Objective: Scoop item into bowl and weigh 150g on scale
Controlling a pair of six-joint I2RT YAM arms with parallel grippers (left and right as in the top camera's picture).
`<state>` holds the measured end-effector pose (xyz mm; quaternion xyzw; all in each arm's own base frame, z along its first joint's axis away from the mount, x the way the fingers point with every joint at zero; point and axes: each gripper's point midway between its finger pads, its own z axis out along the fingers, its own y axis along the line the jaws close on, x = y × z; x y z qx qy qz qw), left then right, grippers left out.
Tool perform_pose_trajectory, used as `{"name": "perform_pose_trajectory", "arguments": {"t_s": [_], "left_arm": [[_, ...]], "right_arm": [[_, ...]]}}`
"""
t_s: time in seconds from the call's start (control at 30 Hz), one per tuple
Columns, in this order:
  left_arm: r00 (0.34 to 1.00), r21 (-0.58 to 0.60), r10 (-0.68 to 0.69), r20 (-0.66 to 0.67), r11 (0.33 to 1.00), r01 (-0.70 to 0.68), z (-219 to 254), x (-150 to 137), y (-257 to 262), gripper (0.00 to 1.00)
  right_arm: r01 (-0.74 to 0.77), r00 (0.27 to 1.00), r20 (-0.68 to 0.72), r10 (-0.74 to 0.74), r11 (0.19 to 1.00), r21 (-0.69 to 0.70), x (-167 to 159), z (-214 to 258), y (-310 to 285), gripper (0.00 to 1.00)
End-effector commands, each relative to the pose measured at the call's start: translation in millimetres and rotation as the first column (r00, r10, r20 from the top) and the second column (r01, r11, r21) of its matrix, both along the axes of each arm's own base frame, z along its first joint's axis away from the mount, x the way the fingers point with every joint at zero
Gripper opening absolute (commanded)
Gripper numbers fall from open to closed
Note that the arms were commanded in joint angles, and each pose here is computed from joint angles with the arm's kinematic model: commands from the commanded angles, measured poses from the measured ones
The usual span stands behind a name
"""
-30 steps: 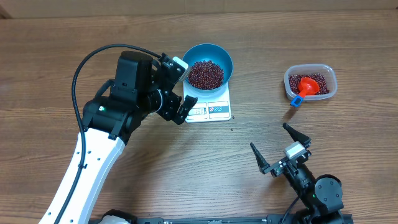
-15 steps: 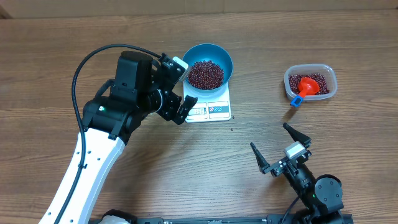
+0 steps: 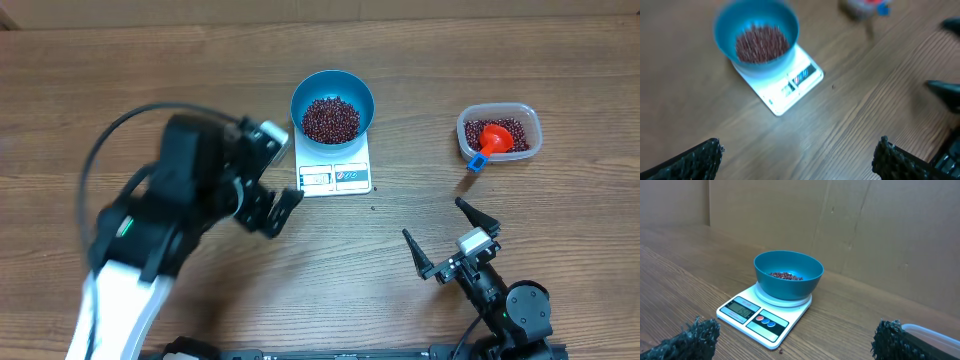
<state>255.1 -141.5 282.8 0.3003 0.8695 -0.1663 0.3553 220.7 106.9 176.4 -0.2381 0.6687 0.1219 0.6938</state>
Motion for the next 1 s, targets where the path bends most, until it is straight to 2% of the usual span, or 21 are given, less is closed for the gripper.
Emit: {"name": "perform_pose_trajectory", "arguments": {"t_s": [0.0,0.13,0.3,0.47,0.63,0.8,0.97], "left_arm": [[0.991,-0.051,0.021,0.133,0.999,-0.014,32.7,-35.7,17.0,0.99],[0.968,-0.138,0.161,0.191,0.981,-0.136,28.4,-62.2,43.6,1.00],[0.928,-0.257,0.327,0.179,0.926,-0.277,-13.6,-72.2,62.5,1.00],[0.897,-0.362,0.409,0.166,0.871,-0.331,-62.4,-59.7,65.2,1.00],[0.866,-0.498,0.485,0.119,0.784,-0.371,-104.1,-44.3,64.5,1.00],[0.838,-0.579,0.524,0.151,0.734,-0.355,-118.4,-35.3,66.7,1.00],[0.808,-0.614,0.551,0.211,0.717,-0.328,-120.9,-26.4,70.5,1.00]], "right_arm": [[0.015,1.000,0.000,-0.015,1.000,0.003,1.5,-2.4,-2.5,1.00],[0.015,1.000,0.000,-0.015,1.000,0.003,1.5,-2.4,-2.5,1.00],[0.015,1.000,0.000,-0.015,1.000,0.003,1.5,-2.4,-2.5,1.00],[0.015,1.000,0.000,-0.015,1.000,0.003,1.5,-2.4,-2.5,1.00],[0.015,1.000,0.000,-0.015,1.000,0.003,1.5,-2.4,-2.5,1.00],[0.015,1.000,0.000,-0.015,1.000,0.003,1.5,-2.4,-2.5,1.00],[0.015,1.000,0.000,-0.015,1.000,0.003,1.5,-2.4,-2.5,1.00]]}}
